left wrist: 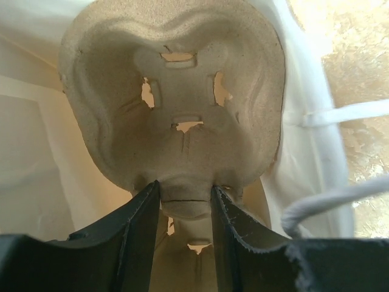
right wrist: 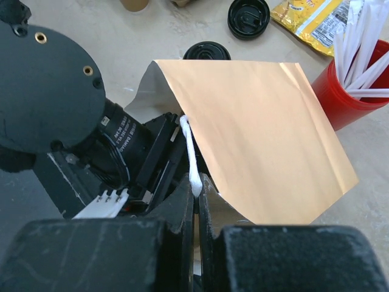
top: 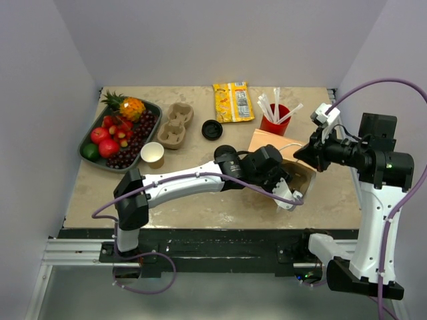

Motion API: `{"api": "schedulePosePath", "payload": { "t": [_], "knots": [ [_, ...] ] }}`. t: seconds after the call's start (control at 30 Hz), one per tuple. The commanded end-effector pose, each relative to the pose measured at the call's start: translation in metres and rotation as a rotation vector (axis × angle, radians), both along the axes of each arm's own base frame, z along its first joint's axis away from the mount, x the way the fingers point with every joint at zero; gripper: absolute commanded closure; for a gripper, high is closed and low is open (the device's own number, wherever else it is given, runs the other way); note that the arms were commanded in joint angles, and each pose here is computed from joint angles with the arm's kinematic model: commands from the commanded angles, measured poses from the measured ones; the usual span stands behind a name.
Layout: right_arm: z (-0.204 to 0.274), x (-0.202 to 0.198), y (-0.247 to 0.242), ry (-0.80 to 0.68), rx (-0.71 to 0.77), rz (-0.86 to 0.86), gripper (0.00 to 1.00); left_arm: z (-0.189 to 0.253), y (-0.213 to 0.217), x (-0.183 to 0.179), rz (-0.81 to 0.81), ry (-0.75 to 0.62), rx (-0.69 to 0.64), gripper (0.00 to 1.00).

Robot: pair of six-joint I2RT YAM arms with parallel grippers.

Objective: Pack the takeout coffee

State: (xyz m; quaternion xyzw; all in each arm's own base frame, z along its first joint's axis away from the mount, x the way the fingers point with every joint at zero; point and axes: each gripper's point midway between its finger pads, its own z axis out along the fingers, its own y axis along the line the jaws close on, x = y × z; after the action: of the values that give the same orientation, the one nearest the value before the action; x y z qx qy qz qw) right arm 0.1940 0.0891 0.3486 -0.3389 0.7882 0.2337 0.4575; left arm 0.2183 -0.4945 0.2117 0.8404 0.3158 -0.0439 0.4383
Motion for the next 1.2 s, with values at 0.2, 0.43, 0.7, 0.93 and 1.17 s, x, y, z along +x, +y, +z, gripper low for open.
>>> {"api": "schedulePosePath", "payload": {
  "t": [0.2,0.43,0.7,0.93,1.17],
  "knots": [
    [0.003,0.001,0.0,-0.004,0.009,-0.029,1.0,0.029,0.003,0.018,0.163,-0.058,-0.037,1.0],
    [0.006,0.02,-0.009,-0.008,0.03,-0.134,1.0,0.044,0.011,0.041,0.376,-0.11,-0.111,1.0],
    [0.006,0.027,-0.013,0.01,0.035,-0.174,1.0,0.041,0.021,0.05,0.51,-0.062,-0.142,1.0],
    [0.009,0.025,-0.018,0.001,0.002,-0.189,1.0,0.043,0.025,0.039,0.504,0.013,-0.203,1.0],
    [0.006,0.019,-0.023,0.003,-0.038,-0.199,1.0,0.039,-0.001,0.03,0.427,0.062,-0.221,1.0]
  ]
}}
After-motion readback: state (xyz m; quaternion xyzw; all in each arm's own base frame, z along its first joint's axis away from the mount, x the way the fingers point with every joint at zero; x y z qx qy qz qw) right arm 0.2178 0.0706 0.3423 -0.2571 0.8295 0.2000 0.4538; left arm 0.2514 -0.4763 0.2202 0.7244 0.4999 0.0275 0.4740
